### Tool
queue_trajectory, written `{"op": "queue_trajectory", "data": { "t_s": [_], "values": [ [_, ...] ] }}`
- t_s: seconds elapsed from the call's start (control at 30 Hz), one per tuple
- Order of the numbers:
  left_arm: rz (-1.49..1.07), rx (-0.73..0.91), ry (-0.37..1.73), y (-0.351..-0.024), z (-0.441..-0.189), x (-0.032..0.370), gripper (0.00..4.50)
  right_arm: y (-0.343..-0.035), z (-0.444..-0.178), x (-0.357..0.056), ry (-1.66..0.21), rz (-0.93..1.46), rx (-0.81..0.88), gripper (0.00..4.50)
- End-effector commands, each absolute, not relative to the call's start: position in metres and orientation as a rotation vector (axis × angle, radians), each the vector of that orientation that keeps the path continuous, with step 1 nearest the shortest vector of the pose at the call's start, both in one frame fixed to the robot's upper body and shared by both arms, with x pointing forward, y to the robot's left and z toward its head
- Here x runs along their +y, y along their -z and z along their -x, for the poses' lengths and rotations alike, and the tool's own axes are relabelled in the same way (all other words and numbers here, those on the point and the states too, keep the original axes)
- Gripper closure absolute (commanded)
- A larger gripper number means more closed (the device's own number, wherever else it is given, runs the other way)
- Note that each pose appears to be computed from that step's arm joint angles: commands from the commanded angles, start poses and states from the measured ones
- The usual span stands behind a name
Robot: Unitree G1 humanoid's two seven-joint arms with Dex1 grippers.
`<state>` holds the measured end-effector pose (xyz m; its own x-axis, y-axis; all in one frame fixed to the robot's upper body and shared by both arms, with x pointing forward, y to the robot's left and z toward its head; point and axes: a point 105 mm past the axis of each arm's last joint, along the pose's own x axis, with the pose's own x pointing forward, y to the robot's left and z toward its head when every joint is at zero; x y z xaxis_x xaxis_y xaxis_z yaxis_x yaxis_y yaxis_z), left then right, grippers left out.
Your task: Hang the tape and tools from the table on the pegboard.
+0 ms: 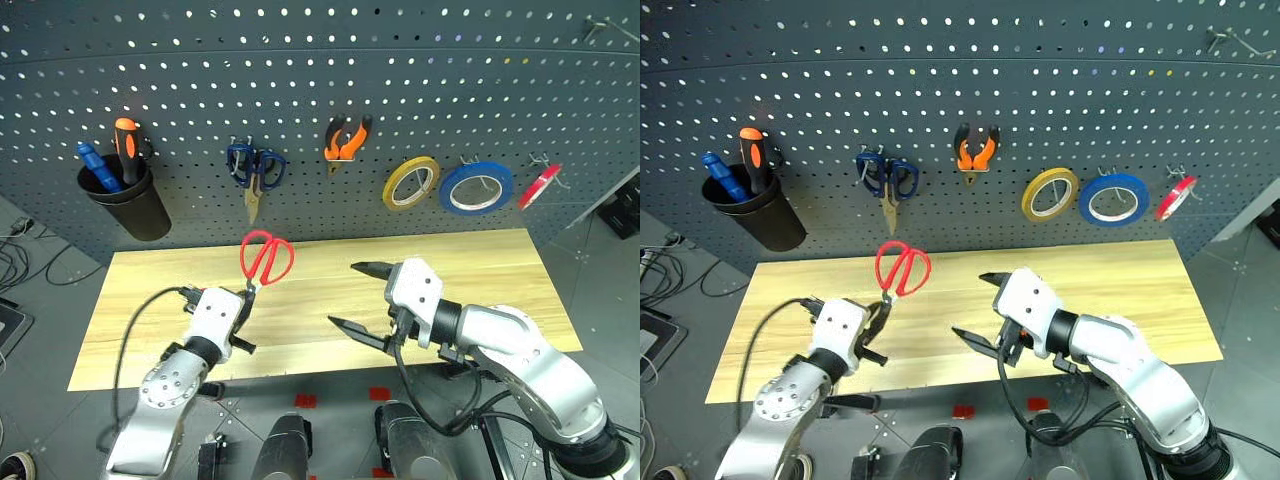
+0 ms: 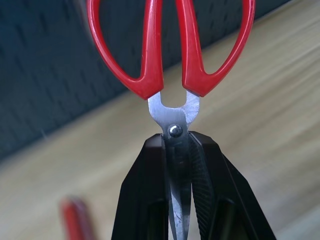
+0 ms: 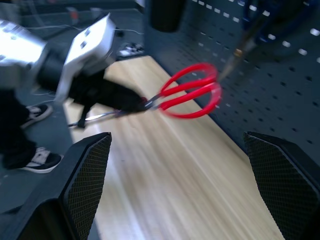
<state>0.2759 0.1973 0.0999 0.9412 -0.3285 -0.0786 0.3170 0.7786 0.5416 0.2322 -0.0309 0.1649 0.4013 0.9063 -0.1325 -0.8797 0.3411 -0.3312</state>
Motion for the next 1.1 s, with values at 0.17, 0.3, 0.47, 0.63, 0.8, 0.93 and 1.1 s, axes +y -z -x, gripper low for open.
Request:
{"op": "queue_trajectory", "data": {
  "t_s": [0.17, 0.3, 0.47, 0.63, 0.8, 0.93, 1.1],
  "values": [
    [-0.839, -0.424, 0.4, -0.163, -0.26, 0.173, 4.21, -0.17, -0.217, -0.024, -1.242, 0.419, -0.156, 0.0],
    [-0.834, -0.465, 0.322, -0.179, -0.262, 0.182, 4.21, -0.171, -0.22, -0.024, -1.239, 0.434, -0.173, 0.0],
    [-0.768, -0.438, 0.196, -0.194, -0.27, 0.202, 4.21, -0.179, -0.226, -0.024, -1.221, 0.426, -0.204, 0.0],
    [-0.681, -0.406, 0.151, -0.194, -0.278, 0.206, 4.21, -0.199, -0.233, -0.018, -1.21, 0.367, -0.261, 0.0],
    [-0.609, -0.371, 0.133, -0.187, -0.286, 0.204, 4.21, -0.223, -0.241, -0.012, -1.199, 0.315, -0.322, 0.0],
    [-0.595, -0.387, 0.159, -0.188, -0.288, 0.191, 4.21, -0.234, -0.242, -0.007, -1.208, 0.315, -0.358, 0.0],
    [-0.585, -0.366, 0.141, -0.184, -0.293, 0.192, 4.21, -0.242, -0.241, -0.001, -1.219, 0.305, -0.387, 0.0]
  ]
}}
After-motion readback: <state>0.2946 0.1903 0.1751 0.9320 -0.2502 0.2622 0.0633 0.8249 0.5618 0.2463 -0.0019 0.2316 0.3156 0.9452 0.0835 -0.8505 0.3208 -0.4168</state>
